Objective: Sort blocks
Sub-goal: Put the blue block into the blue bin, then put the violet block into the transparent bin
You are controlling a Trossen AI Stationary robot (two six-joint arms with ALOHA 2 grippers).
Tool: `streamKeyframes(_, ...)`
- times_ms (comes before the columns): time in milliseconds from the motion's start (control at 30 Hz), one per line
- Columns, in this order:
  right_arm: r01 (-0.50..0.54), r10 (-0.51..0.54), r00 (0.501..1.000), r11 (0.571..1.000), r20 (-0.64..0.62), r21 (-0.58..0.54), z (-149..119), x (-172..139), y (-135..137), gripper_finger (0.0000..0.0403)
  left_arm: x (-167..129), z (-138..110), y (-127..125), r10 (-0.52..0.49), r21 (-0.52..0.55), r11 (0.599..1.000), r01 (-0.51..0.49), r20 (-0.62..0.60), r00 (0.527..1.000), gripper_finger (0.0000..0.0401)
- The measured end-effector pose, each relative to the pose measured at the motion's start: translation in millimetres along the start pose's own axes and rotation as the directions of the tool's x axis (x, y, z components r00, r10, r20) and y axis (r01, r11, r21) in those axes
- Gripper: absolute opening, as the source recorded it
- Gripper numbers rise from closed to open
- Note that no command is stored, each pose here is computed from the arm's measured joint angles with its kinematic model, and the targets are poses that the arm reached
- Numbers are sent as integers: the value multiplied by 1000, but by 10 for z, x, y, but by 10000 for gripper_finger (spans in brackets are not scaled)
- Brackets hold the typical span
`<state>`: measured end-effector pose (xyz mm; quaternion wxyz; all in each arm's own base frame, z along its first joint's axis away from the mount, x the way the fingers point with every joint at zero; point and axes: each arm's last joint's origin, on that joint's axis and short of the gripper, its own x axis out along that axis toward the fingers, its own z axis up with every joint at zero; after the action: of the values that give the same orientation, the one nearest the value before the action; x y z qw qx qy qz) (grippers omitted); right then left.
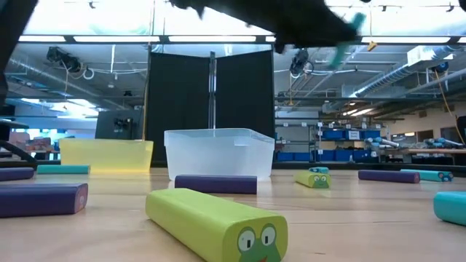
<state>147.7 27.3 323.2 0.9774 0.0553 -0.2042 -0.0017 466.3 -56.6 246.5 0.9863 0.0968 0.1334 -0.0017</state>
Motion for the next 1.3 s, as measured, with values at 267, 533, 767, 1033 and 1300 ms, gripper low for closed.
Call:
streamKeyframes(267, -31, 33, 997, 999, 69, -31, 160, -140, 46, 229, 751, -82, -122, -160, -87, 981, 172, 132, 978, 105)
streamKeyframes(533, -14, 16, 998, 999, 53, -47, 146, -141, 46, 227, 1225, -234, -370, -323, -167, 920, 356, 195, 926, 105)
streamKeyframes(767, -11, 13, 998, 999, 53, -44, 146, -141, 45, 225, 1394, -372, -561, -377, -216, 884, 415, 198, 905, 105)
streamKeyframes(1033, -11, 13, 999, 999, 52, -43, 144, -141, 45, 222, 1343, -310, -530, -360, -187, 908, 375, 112, 926, 258)
streamKeyframes(1300, 5, -3, 999, 999, 51, -42, 144, -141, 41, 222, 1114, 22, -511, -273, -76, 959, 273, 9, 962, 235)
